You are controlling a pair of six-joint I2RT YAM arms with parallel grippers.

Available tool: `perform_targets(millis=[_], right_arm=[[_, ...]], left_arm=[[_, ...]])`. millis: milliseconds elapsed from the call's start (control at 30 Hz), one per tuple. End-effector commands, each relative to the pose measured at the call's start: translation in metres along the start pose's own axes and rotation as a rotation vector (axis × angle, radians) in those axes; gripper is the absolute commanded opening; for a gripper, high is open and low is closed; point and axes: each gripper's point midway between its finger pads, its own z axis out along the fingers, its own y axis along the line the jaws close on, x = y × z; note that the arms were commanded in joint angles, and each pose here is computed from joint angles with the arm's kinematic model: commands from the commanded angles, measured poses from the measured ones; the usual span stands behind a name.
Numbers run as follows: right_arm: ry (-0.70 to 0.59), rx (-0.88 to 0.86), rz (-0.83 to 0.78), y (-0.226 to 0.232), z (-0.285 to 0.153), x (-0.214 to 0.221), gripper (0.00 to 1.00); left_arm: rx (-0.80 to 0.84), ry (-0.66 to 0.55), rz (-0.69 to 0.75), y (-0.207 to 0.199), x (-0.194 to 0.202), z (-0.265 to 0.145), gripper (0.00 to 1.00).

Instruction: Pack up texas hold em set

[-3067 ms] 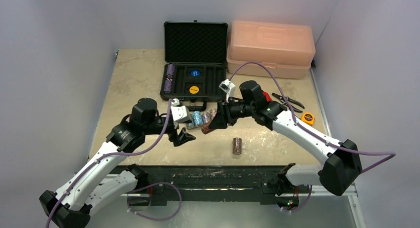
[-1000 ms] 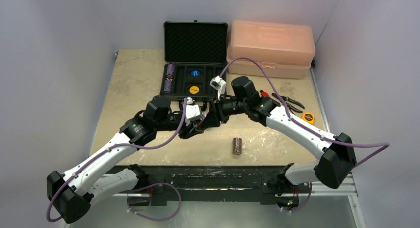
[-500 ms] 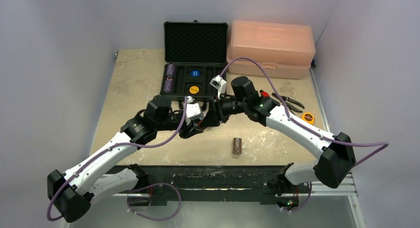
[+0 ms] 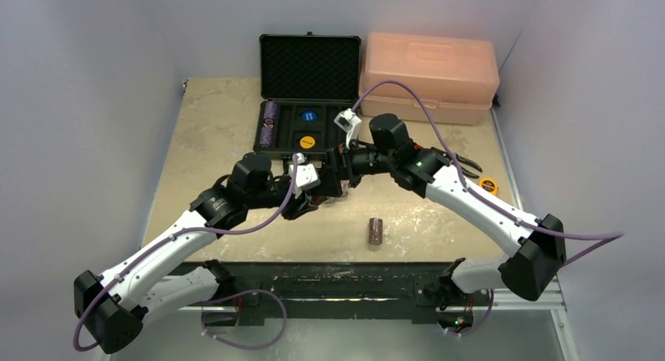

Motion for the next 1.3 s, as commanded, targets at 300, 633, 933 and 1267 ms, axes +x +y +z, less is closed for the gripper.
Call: perform_targets(millis=[300,633,933,1267], right_arm=[[-0.319,0.334,-0.064,-0.015,-0.056,-0.064,0.99],[-0.690,0.826,0.006,-0.073,-0.152,-0.083,0.99],[-0.745,0.966,0.012,-0.098,-0.176,-0.062,0.99],[-0.674,0.993,0.011,-0.115,-0.159,-0.051,0.99]], left_arm=[[-0.075,-0.092,0.039,0.012,-0.027,-0.008,0.00],[-0.112,-0.061,-0.048,0.020,-0.023,-0.002,0.00],[-0.184,-0.018,-0.189,0.031,-0.031,-0.005,0.00],[-0.508,0.155,-0.351,0.086,-0.015,-0.011,0.00]])
